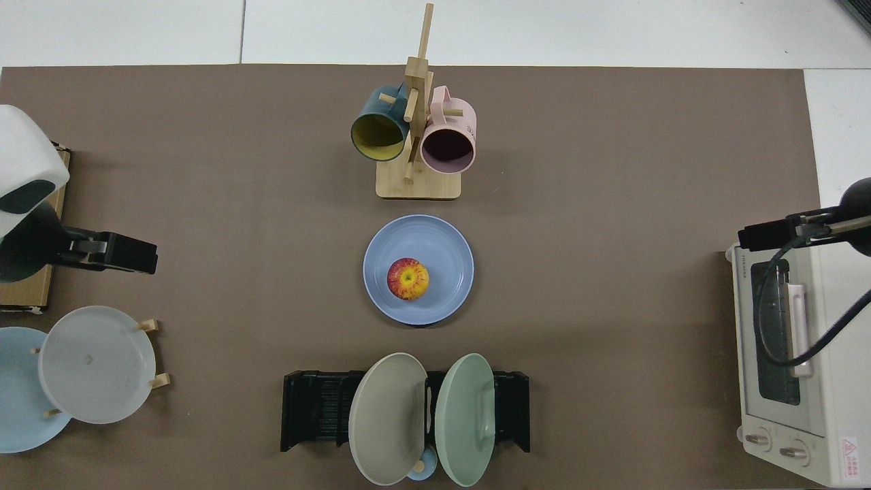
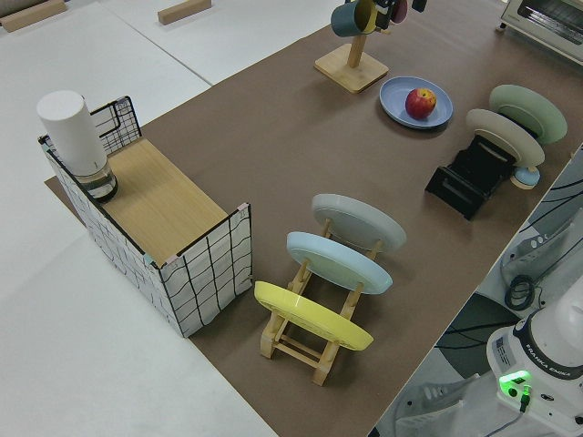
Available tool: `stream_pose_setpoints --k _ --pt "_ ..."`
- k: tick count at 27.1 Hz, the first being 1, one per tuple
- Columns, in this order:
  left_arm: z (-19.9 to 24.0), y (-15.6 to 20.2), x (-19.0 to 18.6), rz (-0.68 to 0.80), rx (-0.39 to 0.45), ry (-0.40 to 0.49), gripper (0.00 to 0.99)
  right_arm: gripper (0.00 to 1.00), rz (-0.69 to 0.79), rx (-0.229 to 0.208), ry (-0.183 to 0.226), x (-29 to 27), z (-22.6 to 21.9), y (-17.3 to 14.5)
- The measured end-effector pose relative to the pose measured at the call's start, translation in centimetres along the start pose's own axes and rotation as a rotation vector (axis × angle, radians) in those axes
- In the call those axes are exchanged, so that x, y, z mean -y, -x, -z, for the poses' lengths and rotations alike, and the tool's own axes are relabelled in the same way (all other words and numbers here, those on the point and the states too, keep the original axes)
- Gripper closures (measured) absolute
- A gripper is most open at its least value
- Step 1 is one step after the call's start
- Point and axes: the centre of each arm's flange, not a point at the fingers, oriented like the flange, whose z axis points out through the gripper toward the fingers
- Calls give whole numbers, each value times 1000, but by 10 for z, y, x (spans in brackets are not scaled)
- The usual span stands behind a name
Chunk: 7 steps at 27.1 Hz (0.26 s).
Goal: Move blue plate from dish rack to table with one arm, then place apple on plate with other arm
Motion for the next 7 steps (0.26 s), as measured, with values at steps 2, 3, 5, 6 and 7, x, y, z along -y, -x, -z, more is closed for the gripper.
stream_pose_setpoints --k 2,3,5,6,7 --pt "0 0 0 0 0 0 0 0 -10 0 1 -1 -1 -2" --pt "0 0 0 0 0 0 0 0 -18 1 1 -2 -1 -3" --pt "0 0 0 0 0 0 0 0 -36 2 2 -3 -2 -4" --pt "0 0 0 0 0 0 0 0 -42 3 2 -4 -3 -4" --pt "0 0 0 0 0 0 0 0 -47 3 2 -5 -3 -5"
